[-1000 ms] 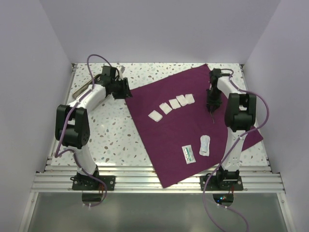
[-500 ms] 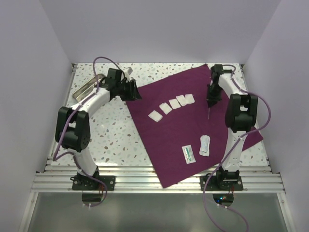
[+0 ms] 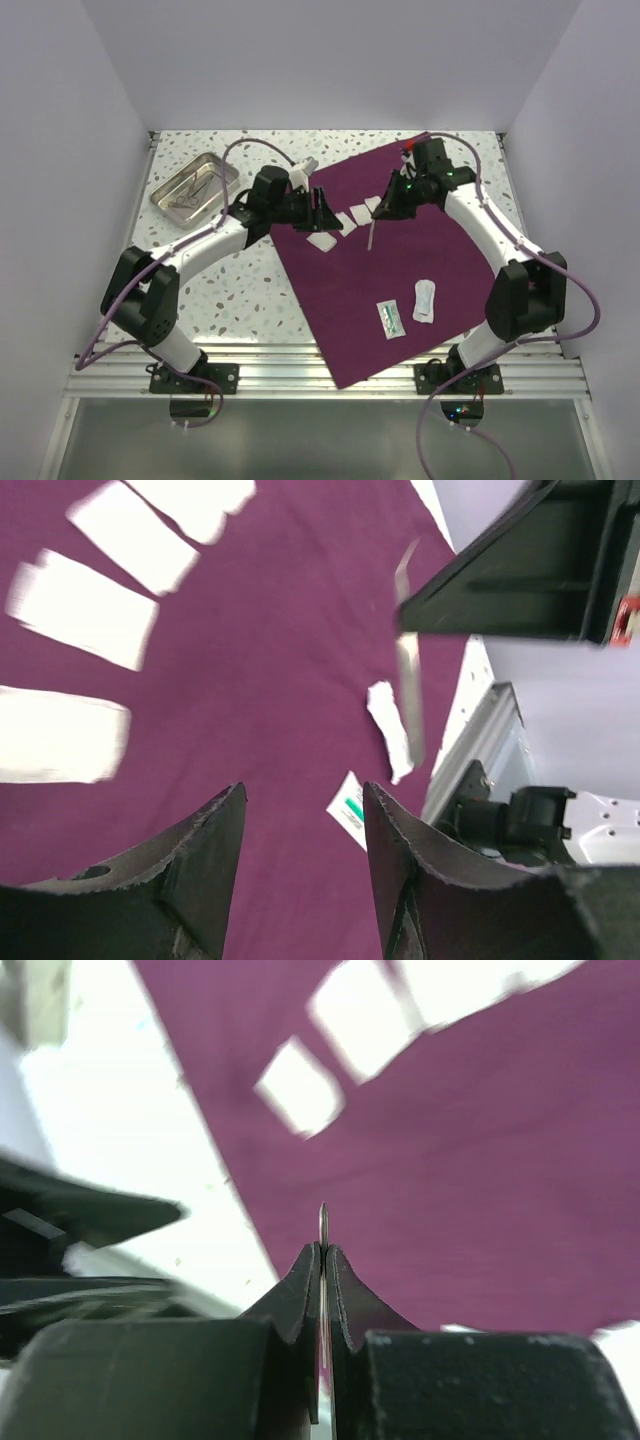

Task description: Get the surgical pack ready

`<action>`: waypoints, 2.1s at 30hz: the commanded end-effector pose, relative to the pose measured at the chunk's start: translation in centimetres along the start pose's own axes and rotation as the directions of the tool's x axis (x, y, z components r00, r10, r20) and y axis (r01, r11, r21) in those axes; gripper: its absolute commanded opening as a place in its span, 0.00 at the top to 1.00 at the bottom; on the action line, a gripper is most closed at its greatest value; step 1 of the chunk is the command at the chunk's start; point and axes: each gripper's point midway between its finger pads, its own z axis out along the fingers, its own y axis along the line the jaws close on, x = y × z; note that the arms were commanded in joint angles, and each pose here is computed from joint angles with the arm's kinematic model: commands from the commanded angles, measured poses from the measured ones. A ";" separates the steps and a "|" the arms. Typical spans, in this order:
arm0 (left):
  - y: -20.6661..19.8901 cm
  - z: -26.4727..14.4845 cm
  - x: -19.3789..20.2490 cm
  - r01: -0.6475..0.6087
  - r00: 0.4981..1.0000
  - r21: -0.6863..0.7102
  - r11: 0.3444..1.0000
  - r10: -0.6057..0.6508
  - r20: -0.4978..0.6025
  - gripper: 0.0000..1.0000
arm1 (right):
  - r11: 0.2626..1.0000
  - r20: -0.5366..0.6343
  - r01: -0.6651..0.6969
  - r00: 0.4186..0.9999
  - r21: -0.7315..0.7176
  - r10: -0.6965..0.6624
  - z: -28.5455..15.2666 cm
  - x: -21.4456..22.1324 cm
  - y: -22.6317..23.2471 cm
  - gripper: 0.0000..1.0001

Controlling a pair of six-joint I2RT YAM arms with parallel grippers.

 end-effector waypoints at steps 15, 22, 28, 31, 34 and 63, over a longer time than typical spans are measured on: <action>-5.0 -0.1 1.7 0.023 0.999 0.169 0.985 -0.030 0.035 0.46 | 0.965 0.015 -0.027 0.999 -0.262 0.032 -0.4 2.8 9.1 1.00; -4.8 1.3 1.4 0.019 1.000 0.160 0.987 -0.019 -0.004 0.52 | 0.963 0.009 -0.028 0.999 -0.268 0.032 0.1 2.3 9.8 1.00; -0.2 1.0 -0.4 0.008 0.999 0.040 0.999 -0.006 -0.034 0.94 | 0.966 -0.005 -0.022 1.000 -0.257 0.022 0.6 1.6 10.2 0.96; 3.3 -0.2 -2.4 -0.021 0.999 -0.051 0.998 0.020 -0.028 1.00 | 0.976 -0.004 -0.005 1.000 -0.219 0.004 1.2 0.9 10.0 0.67; 8.0 -2.0 -4.8 -0.068 0.998 -0.211 0.975 0.065 -0.024 1.00 | 0.988 -0.002 0.046 0.999 -0.147 -0.047 1.6 0.1 9.0 0.45; 40.2 -17.3 -14.3 -0.266 0.964 -0.895 0.359 0.117 -0.240 0.81 | 0.990 -0.063 0.143 0.988 0.002 -0.143 7.7 -4.4 1.1 0.36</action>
